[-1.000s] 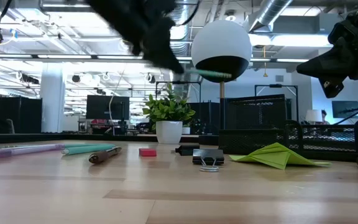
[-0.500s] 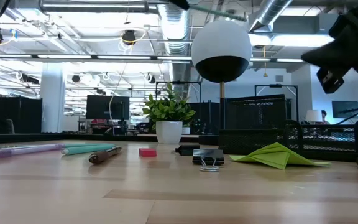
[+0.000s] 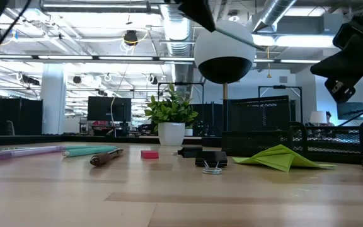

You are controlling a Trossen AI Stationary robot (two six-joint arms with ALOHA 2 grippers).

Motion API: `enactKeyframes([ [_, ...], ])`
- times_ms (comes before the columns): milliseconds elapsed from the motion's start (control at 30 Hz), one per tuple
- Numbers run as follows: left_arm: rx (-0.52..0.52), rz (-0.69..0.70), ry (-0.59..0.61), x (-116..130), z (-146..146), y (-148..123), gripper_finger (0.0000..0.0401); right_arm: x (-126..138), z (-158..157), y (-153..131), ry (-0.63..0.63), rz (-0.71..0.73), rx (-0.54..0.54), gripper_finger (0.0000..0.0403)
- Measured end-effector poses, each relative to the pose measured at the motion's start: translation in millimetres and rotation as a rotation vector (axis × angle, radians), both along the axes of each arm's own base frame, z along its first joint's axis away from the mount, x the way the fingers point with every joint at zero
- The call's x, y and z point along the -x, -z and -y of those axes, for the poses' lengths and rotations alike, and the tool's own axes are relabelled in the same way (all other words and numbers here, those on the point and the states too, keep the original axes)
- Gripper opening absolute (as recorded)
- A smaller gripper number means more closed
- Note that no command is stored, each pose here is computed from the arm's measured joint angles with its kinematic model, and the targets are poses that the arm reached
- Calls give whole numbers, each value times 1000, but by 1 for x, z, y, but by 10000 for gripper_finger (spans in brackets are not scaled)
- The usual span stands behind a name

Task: Pick and place office supplies into organizer
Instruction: Put the light blue pencil into the desk organizer

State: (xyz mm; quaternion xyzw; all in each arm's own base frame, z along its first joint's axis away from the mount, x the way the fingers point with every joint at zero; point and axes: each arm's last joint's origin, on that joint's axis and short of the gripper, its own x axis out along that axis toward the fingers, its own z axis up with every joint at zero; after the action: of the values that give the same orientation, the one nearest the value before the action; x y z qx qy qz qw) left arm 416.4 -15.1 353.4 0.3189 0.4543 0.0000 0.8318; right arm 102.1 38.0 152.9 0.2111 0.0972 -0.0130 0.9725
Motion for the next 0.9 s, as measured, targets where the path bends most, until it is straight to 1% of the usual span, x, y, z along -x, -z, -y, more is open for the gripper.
enactKeyframes([
  [67, -16, -55, 26, -11, 0, -1, 12, 0, 0, 0, 1, -5, 3, 0],
  [133, -31, -155, 114, -19, 2, 3, 12, -1, 0, 1, 0, -12, 6, 0],
  [167, -29, -206, 166, -23, 2, 9, 12, -1, 0, 2, -1, -17, 8, 0],
  [200, -38, -230, 203, -29, 4, 18, 12, -1, -1, 2, -2, -22, 11, 0],
  [267, -83, -279, 259, -38, 8, 40, 12, -2, -1, 3, -3, -33, 16, 0],
  [333, -161, -338, 255, -45, 9, 59, 12, -2, -1, 4, -3, -46, 23, 0],
  [433, -250, -354, 202, -54, 7, 74, 12, -3, -2, 7, -3, -67, 32, 0],
  [533, -238, -337, 200, -56, 5, 74, 12, -4, -2, 9, -3, -86, 42, 0],
  [600, -202, -288, 209, -59, 7, 69, 12, -4, -2, 10, -3, -100, 49, 0],
  [667, -186, -273, 223, -56, 10, 60, 12, -5, -3, 11, -4, -110, 54, 0],
  [767, -246, -212, 242, -57, 11, 43, 12, -5, -3, 13, -3, -127, 59, 0],
  [833, -293, -194, 234, -60, 7, 41, 12, -6, -3, 14, -1, -135, 58, 0],
  [900, -297, -220, 239, -60, 2, 46, 12, -6, -3, 14, 2, -140, 51, 0],
])
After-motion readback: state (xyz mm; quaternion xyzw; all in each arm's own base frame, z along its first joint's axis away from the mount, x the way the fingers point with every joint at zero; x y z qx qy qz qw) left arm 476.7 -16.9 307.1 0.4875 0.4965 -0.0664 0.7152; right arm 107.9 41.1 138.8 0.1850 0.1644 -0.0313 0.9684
